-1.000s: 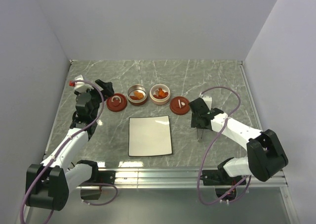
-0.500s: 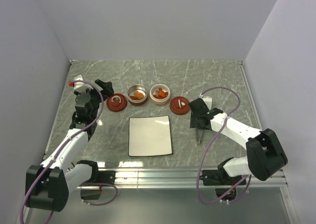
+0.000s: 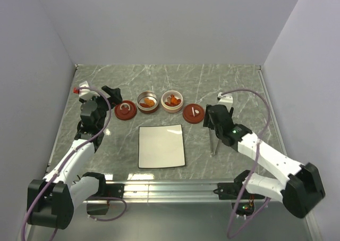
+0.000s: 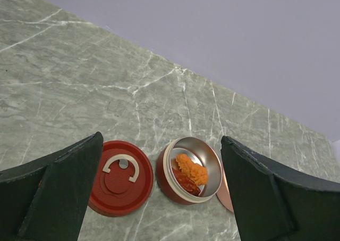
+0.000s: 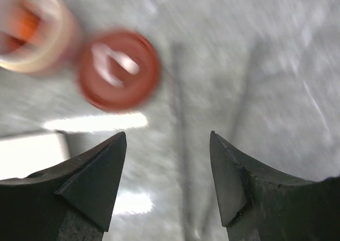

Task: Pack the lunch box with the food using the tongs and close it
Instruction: Put down the clamp, then pick up the lid of the lunch box with the right arm

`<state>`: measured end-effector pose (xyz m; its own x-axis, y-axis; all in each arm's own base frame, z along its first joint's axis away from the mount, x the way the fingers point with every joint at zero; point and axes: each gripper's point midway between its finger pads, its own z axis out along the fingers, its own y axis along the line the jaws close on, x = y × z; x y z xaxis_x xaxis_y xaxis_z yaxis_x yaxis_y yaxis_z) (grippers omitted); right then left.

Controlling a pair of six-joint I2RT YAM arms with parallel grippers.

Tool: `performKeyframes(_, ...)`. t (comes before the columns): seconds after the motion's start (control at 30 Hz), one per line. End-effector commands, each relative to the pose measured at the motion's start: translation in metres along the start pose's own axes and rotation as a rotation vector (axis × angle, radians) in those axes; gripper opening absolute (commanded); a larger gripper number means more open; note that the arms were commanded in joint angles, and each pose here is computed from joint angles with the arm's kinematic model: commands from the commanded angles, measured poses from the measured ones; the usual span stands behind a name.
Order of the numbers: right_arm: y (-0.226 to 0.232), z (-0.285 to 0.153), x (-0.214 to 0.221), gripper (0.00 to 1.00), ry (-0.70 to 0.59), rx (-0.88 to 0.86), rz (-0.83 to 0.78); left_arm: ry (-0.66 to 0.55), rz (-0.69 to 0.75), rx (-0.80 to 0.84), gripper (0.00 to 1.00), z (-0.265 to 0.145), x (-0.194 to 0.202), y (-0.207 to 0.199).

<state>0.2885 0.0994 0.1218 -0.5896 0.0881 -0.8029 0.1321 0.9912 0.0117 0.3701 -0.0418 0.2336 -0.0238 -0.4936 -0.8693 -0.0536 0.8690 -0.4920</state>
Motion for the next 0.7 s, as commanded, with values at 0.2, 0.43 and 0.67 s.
performKeyframes(0.2,0.06,-0.016,-0.103,0.71,-0.336,-0.249,0.031,-0.061,-0.023,0.025,1.0,0.001,-0.016,-0.007)
performKeyframes(0.43,0.106,0.048,-0.08,0.67,-0.126,-0.23,-0.101,-0.048,-0.02,0.015,0.99,0.006,-0.011,-0.004)
performKeyframes(0.67,0.118,0.085,-0.058,0.63,-0.002,-0.177,-0.187,-0.05,-0.017,0.011,0.99,0.007,-0.01,-0.003)
